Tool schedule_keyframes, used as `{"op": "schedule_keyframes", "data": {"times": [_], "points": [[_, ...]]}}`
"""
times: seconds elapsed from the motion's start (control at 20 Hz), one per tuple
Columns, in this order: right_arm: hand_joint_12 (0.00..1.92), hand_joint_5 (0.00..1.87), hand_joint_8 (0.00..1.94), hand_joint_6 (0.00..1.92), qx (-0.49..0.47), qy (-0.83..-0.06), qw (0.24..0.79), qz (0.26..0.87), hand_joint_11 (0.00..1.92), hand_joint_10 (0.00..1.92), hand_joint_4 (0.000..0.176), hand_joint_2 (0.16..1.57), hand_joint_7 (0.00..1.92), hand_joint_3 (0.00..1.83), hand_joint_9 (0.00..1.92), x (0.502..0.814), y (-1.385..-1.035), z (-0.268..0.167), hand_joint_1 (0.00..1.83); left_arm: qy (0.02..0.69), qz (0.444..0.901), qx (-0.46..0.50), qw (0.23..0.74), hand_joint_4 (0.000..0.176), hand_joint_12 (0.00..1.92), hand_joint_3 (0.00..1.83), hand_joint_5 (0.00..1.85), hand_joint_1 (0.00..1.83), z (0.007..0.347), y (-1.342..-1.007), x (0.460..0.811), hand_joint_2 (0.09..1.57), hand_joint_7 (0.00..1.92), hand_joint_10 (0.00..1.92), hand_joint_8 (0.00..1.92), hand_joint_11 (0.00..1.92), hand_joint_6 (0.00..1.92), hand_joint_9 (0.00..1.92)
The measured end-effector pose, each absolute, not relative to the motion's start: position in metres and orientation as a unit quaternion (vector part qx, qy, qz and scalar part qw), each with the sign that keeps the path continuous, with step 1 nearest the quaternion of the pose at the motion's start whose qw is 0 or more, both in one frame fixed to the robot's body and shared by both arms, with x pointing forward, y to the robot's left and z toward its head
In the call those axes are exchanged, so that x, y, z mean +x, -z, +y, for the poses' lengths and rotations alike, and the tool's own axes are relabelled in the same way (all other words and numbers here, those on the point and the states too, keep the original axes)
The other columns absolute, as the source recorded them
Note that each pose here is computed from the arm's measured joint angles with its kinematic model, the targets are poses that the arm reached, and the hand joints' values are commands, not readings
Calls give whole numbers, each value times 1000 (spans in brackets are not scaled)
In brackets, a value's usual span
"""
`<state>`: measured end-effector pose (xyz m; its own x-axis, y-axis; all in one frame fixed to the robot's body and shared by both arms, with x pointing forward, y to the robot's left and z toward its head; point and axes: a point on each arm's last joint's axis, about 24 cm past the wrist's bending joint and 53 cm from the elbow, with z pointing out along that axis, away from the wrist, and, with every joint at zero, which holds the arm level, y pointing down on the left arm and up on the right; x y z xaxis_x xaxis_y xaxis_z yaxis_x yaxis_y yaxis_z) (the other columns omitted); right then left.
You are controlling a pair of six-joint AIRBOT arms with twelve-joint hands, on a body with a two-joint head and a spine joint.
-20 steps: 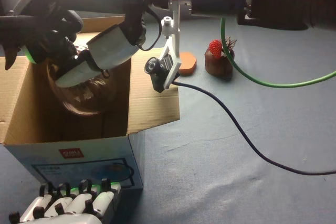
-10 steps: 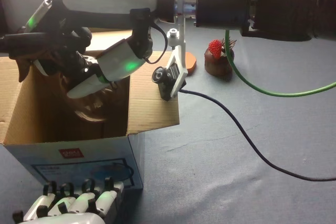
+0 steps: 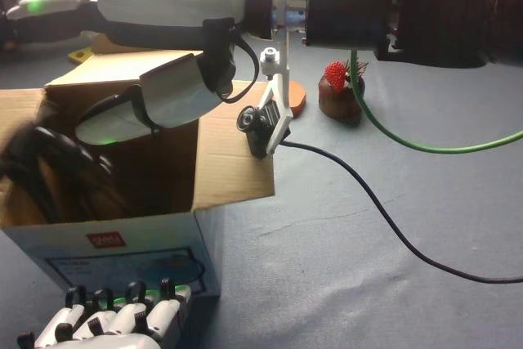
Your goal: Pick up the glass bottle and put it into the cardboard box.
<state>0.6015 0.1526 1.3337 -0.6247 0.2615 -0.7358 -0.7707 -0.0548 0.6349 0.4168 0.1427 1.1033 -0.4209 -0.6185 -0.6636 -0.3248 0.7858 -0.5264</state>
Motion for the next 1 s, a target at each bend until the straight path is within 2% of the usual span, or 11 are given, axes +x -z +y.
{"op": "schedule_keyframes", "data": {"times": [0.1,0.2,0.3,0.5,0.8,0.85,0.9,0.95,1.0], "points": [[549,50,1,5,-221,-691,375,577,0,97,0,1144,109,0,112,602,-1334,150,678,159,829,-284,456,24,438,1,116,150,143,-1102,416,1371,146,2,0,0,0,153],[503,44,0,3,-220,-690,376,578,0,73,0,1144,100,0,113,602,-1333,143,674,159,829,-285,455,24,436,1,116,148,144,-1102,416,1371,145,2,0,0,0,152],[212,1,5,0,-218,-688,379,579,0,27,0,1076,39,0,59,603,-1333,133,662,160,828,-287,454,24,435,1,130,145,144,-1102,416,1372,145,3,0,0,6,155],[152,0,4,0,-200,-668,397,596,0,16,0,1067,33,0,56,610,-1329,96,651,161,827,-289,454,23,498,0,141,148,144,-1102,416,1371,153,7,2,0,7,172],[270,0,2,0,-86,-542,478,686,0,14,0,1076,37,0,73,630,-1318,22,603,135,843,-310,418,24,488,0,128,174,143,-1102,405,1354,144,5,1,0,1,168],[389,93,29,31,-68,-521,483,700,0,43,0,1141,149,19,150,629,-1311,12,393,127,848,-306,413,23,487,0,151,172,142,-1104,403,1356,158,2,7,0,11,162],[631,201,55,66,-37,-491,486,723,0,84,0,1181,268,27,245,628,-1299,-1,287,119,854,-302,406,20,510,0,185,160,139,-1109,402,1358,195,9,14,0,21,182],[763,253,56,77,21,-453,477,752,0,106,0,1195,324,24,289,625,-1281,-20,259,119,856,-296,407,18,556,0,211,168,133,-1117,403,1356,219,14,14,0,27,200],[763,253,56,77,40,-438,474,763,0,106,0,1195,324,24,289,623,-1273,-25,259,121,857,-293,407,18,556,0,211,168,131,-1121,404,1356,219,14,14,0,27,200]]}}
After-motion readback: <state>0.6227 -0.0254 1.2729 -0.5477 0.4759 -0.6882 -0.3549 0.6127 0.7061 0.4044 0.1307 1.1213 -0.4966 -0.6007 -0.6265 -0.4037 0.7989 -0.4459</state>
